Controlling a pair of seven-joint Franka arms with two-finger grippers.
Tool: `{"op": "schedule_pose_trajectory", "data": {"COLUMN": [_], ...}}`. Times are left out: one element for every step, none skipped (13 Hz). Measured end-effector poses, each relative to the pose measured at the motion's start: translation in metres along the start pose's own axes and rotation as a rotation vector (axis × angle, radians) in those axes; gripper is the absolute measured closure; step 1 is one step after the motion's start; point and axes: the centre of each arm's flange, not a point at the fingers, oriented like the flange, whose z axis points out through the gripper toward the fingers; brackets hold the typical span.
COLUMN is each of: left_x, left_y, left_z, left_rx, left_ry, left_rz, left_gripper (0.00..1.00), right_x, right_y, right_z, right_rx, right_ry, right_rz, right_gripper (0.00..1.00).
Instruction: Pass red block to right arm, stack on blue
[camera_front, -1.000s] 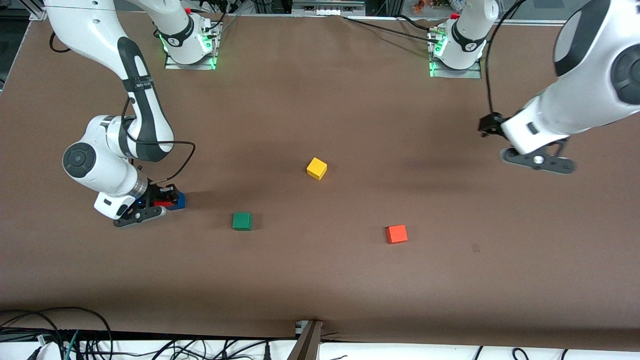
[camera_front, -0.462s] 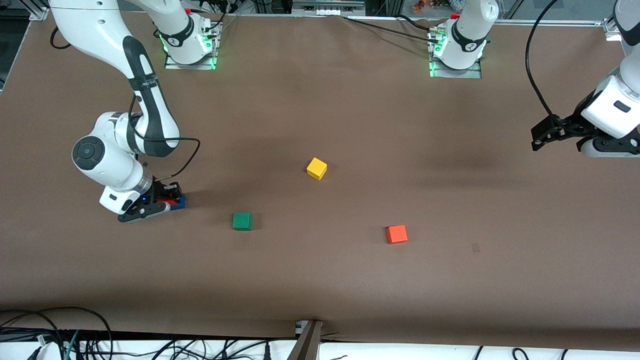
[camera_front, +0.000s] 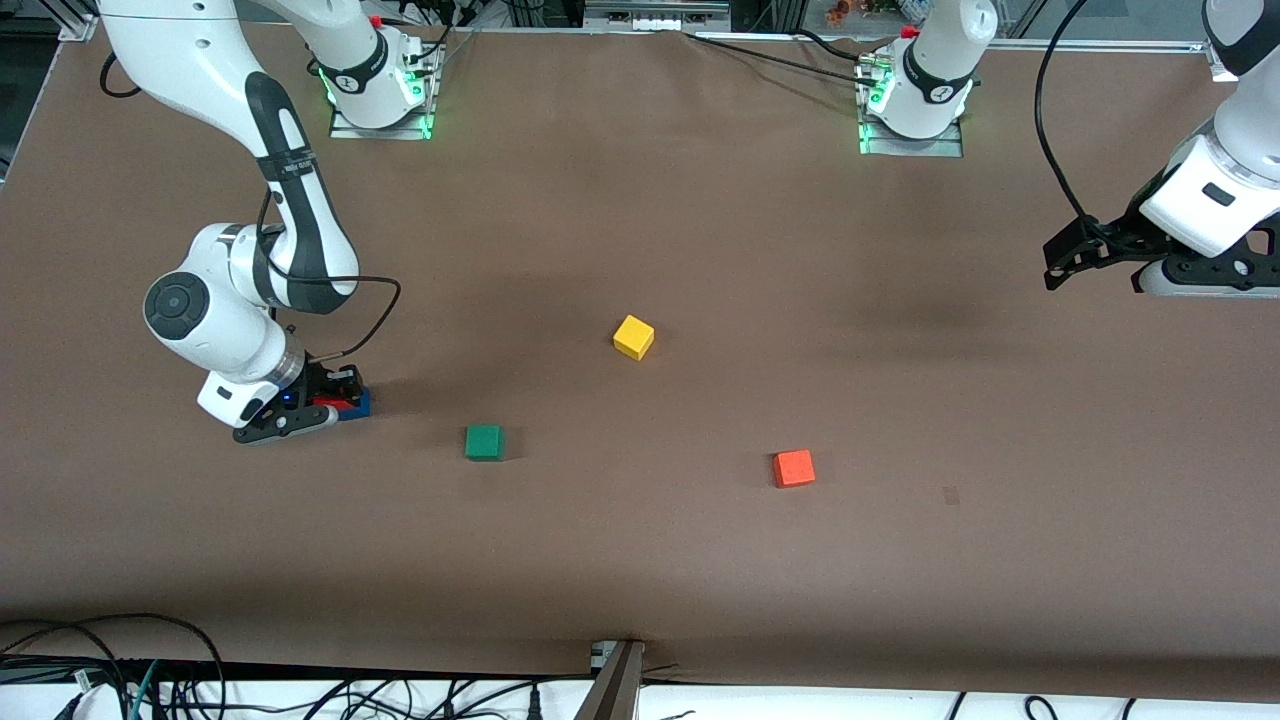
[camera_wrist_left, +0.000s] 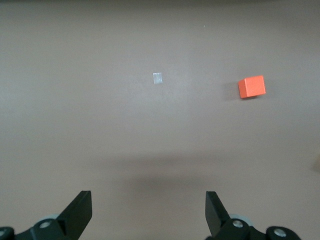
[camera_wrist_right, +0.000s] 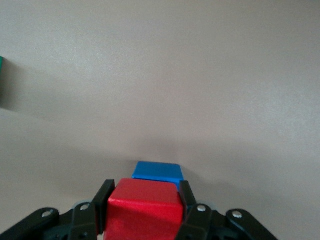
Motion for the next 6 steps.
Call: {"op": "schedule_pose_trajectory", "data": {"left_x": [0.003,0.007,0.01,0.014,0.016,0.018], "left_y": [0.0,0.0,-0.001,-0.001,0.0,0.0], "left_z": [-0.004,-0.008,-0.01,-0.01,-0.008,-0.005], "left_rx": [-0.001,-0.001,-0.002,-0.002,-0.002,-0.002], "left_ry": [0.01,0.018,0.023,0.023,0.019,0.013], "left_rz": [0.0,-0.001,-0.002,-0.003,-0.002,-0.001], "left_gripper": [0.0,0.0,0.0,0.0,0.0,0.0], "right_x": [-0.001,-0.002,-0.002,-0.002,-0.003,-0.003], "right_y": [0.001,0.002,0.003,0.003,0.003,0.003], "right_z": [0.001,0.001,0.001,0.002,0.002,0.002], "right_rx": [-0.001,-0.001,-0.002,-0.002,-0.002,-0.002], "right_ry": [-0.002,-0.003,-0.004,-0.005,-0.006,-0.007], "right_rz": [0.003,0.004,0.005,0.006,0.007,0.007], "right_gripper": [0.43,0.43,0.43,0.43,0.43,0.43]}}
